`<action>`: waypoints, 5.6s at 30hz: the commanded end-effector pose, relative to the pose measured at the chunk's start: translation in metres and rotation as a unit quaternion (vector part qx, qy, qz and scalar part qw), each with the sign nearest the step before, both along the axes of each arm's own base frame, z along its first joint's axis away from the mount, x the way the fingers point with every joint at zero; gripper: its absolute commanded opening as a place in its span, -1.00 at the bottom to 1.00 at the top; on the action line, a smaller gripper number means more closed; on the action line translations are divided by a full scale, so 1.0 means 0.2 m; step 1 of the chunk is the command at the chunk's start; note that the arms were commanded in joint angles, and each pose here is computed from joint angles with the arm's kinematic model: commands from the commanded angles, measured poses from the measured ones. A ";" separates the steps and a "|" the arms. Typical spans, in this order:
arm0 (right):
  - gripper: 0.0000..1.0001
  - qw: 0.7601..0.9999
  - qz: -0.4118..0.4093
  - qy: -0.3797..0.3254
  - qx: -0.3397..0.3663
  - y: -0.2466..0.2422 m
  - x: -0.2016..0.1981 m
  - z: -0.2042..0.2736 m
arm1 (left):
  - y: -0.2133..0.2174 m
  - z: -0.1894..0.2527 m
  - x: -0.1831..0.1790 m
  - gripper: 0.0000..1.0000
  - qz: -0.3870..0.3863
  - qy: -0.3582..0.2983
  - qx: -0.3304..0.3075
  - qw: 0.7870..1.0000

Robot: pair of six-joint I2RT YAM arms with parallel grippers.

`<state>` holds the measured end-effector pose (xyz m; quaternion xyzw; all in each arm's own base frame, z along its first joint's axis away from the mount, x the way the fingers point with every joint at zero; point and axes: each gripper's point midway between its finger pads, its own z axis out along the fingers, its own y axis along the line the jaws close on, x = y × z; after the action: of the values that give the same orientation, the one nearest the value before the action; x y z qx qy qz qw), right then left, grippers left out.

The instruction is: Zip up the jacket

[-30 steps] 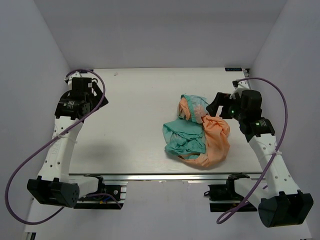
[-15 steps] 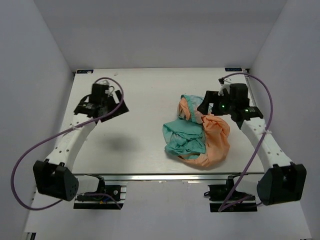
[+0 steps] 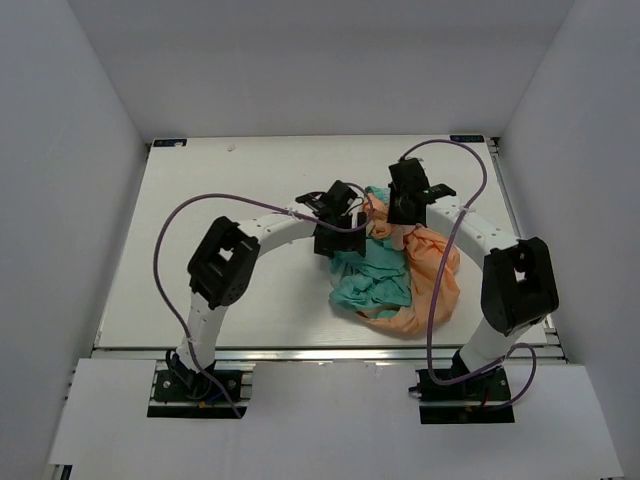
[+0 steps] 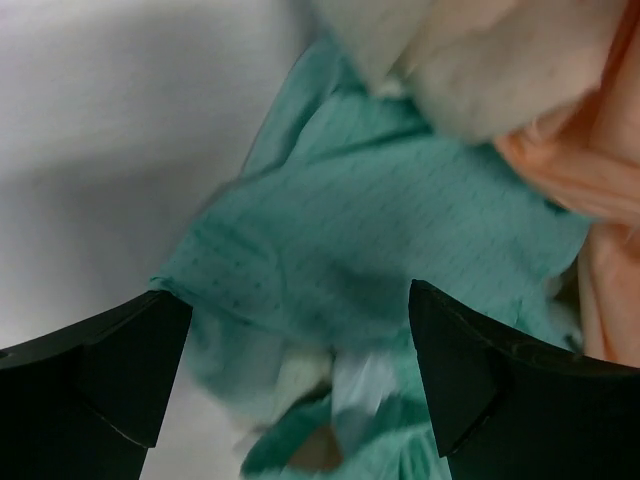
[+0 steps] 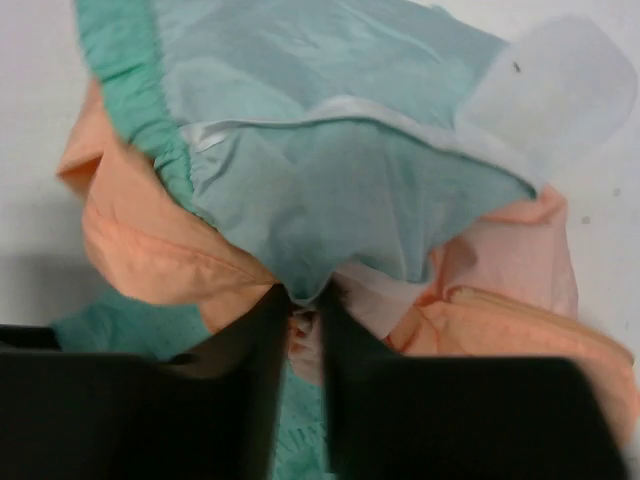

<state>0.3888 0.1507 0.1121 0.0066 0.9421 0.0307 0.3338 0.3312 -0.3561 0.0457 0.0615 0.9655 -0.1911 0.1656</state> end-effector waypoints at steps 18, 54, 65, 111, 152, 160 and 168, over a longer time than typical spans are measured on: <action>-1.00 0.967 -0.014 -0.210 0.141 -0.39 0.27 1.00 | 0.25 0.98 0.75 -1.00 0.100 -0.203 -0.106 0.968; 0.79 0.983 -0.050 -0.133 0.117 -0.62 -0.35 0.56 | 1.85 0.74 0.00 0.92 0.483 -0.081 0.144 0.860; 0.79 0.995 -0.083 -0.036 0.033 -0.51 -0.29 0.20 | 1.33 0.37 -0.10 0.96 0.311 -0.002 0.057 0.949; -1.00 0.981 -0.072 -0.141 0.113 -0.76 0.03 0.79 | 0.97 1.36 0.26 -1.00 0.210 -0.269 -0.080 0.936; -1.00 0.586 0.128 -0.777 0.190 -0.50 0.05 3.11 | 1.21 3.15 0.54 -1.00 0.122 -0.643 -0.357 0.666; -1.00 0.616 0.230 -0.746 0.108 -0.35 -0.20 2.98 | 1.26 3.19 0.17 -1.00 0.100 -0.680 -0.337 0.643; -1.00 0.834 0.201 -0.463 0.222 -0.25 -0.14 1.47 | 1.27 1.98 0.20 -1.00 0.159 -0.515 -0.268 0.799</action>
<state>0.3186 0.0912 0.5582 -0.1670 0.4633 0.2494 0.8338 0.3026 -0.0970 0.6111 0.0054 0.4791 -0.3699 0.7960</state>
